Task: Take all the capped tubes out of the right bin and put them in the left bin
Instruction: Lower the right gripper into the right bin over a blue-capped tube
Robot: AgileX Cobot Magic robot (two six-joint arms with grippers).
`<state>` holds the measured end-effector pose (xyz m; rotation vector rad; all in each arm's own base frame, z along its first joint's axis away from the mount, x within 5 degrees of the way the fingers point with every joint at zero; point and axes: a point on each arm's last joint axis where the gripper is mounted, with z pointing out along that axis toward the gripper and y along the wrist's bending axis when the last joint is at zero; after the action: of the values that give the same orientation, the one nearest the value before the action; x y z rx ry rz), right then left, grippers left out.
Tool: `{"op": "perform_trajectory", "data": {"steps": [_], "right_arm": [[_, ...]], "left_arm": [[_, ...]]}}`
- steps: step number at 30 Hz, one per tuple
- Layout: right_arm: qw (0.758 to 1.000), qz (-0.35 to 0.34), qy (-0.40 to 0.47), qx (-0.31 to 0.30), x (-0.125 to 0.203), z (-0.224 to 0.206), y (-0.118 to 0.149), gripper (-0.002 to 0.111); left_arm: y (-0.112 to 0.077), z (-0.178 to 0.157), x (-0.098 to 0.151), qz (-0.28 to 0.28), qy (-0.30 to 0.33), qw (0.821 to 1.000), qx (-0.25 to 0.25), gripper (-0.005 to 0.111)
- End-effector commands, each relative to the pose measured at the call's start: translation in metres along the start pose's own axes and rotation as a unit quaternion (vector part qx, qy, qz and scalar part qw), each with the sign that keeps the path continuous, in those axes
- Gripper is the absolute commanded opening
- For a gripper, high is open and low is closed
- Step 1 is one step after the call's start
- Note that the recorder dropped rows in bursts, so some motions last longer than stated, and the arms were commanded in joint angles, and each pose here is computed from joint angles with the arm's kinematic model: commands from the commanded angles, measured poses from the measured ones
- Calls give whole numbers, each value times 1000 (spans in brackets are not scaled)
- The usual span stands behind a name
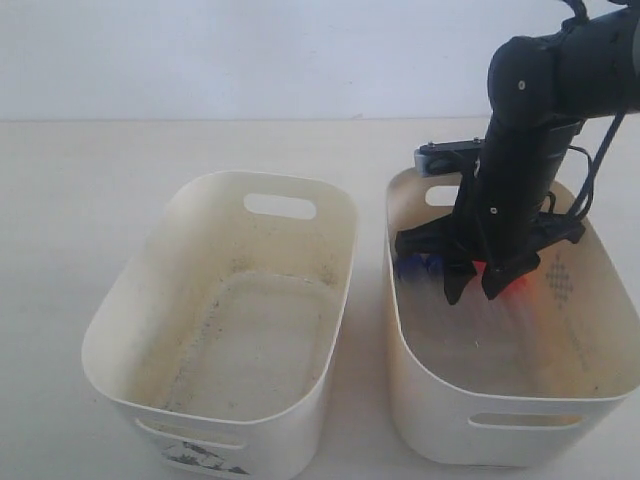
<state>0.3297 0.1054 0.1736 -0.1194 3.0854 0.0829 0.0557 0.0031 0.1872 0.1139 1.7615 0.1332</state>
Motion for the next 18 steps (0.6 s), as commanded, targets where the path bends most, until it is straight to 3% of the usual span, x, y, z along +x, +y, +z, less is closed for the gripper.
{"op": "perform_trajectory", "data": {"steps": [1, 8, 18], "right_arm": [[1000, -2, 2, 6, 1, -1, -1, 40], [999, -6, 33, 0, 7, -1, 1, 40], [999, -47, 10, -7, 10, 0, 28, 40]], "left_arm": [[0, 0, -2, -7, -7, 1000, -1, 4], [0, 0, -2, -7, -7, 1000, -1, 4], [0, 0, -2, -7, -7, 1000, -1, 4]]}}
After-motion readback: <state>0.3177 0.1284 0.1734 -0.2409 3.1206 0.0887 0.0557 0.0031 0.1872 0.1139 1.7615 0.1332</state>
